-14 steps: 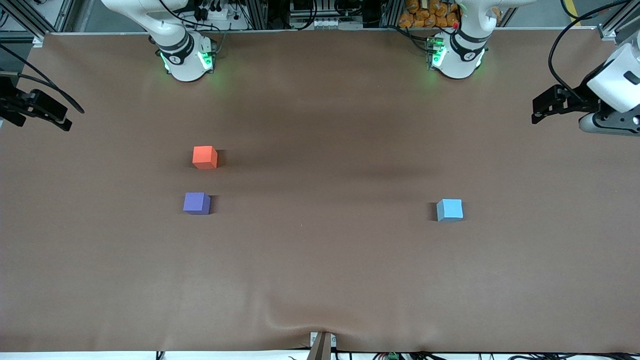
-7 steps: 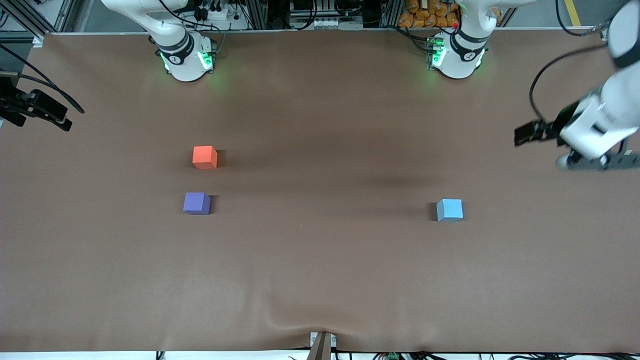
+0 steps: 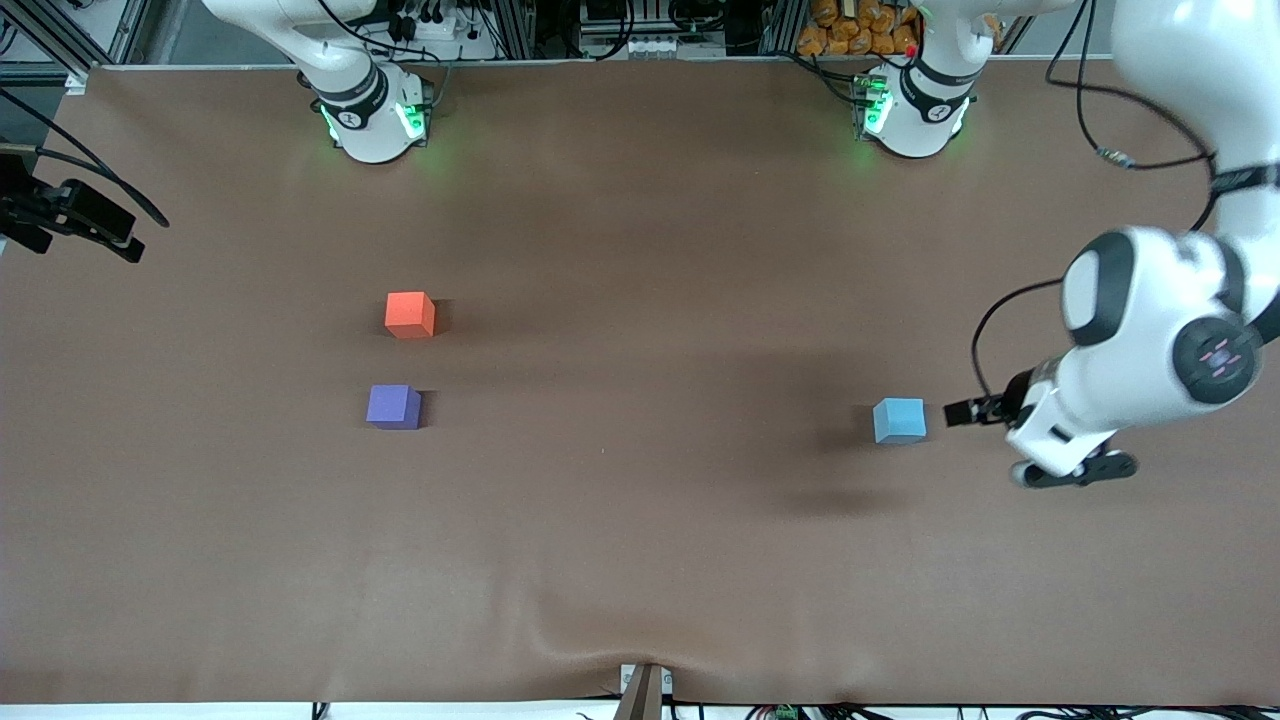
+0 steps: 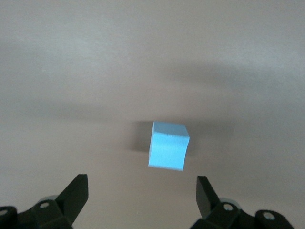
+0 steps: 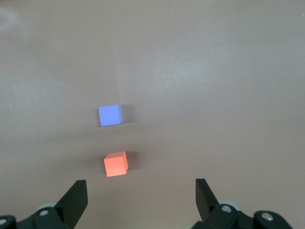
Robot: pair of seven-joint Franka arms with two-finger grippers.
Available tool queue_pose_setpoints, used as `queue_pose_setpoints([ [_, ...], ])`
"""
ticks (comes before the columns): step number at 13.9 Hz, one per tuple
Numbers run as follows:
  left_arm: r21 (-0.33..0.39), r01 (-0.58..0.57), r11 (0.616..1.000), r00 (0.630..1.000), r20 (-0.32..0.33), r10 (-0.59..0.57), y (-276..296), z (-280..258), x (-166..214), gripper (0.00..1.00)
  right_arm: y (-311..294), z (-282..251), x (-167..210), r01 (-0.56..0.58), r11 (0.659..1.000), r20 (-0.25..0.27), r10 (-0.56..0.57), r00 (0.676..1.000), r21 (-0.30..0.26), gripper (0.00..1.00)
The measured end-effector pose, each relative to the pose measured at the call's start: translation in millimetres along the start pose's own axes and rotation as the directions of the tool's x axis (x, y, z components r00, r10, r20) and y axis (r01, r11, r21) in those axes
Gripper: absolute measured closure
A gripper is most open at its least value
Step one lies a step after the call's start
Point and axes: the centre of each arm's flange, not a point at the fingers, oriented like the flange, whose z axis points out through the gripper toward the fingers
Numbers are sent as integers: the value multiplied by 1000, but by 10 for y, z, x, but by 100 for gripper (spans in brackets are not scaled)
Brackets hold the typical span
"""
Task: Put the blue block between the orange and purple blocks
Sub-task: 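Reach the left gripper down to the light-blue block, then close the left gripper on the light-blue block and lift it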
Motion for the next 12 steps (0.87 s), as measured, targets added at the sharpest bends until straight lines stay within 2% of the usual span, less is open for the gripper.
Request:
queue_pose_setpoints([
  [3,14,-12,1000,998,69,11,269,770,58,0,0,0,0,0,1000,0,0,1000,0,0],
  [5,14,-13,1000,997,81,12,290,1105,81,0,0,0,0,0,1000,0,0,1000,0,0],
  [12,22,-14,1000,993,114,11,276,1504,26,0,0,2,-2,0,1000,2,0,1000,0,0],
])
